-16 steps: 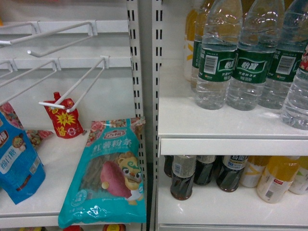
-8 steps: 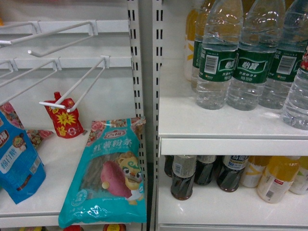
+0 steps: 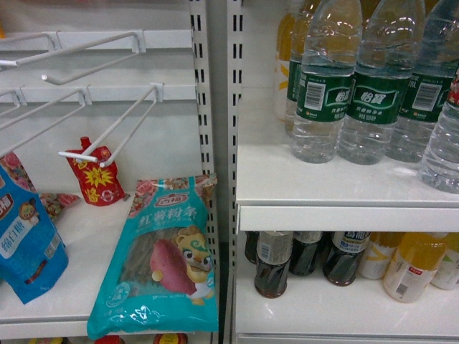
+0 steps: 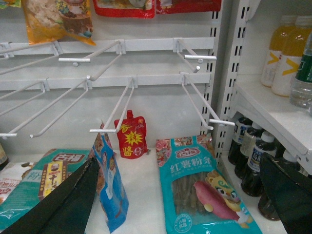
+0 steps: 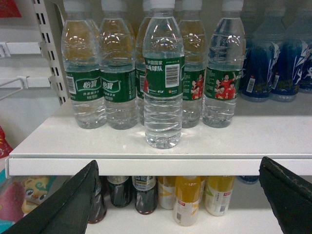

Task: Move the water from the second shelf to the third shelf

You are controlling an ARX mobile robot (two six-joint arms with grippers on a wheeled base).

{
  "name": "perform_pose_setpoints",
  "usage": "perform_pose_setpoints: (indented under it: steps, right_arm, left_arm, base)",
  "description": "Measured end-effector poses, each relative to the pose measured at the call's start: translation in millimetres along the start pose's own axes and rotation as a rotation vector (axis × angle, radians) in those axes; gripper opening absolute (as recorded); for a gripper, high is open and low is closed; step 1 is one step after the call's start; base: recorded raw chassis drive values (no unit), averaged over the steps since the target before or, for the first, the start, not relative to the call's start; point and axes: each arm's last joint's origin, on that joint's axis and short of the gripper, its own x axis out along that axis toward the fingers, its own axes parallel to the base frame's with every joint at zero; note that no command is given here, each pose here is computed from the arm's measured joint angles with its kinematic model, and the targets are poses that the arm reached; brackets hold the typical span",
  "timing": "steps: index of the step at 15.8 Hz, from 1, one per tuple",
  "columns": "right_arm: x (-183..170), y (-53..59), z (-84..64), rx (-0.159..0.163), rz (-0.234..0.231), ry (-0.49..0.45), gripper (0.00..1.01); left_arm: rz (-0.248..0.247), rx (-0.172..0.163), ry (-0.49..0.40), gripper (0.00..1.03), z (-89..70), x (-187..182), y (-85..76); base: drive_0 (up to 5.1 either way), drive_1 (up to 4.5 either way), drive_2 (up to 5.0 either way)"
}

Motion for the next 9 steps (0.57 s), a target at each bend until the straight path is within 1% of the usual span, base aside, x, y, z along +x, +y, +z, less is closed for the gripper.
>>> perform_pose_setpoints:
  steps: [9]
  right_arm:
    - [0.0, 0.0, 0.0, 0.000, 0.000, 0.000, 0.98]
  left_arm:
    - [0.000, 0.000, -0.001, 0.98, 0.1, 0.0, 0.0]
  base:
    - [0.0, 0.00, 0.0]
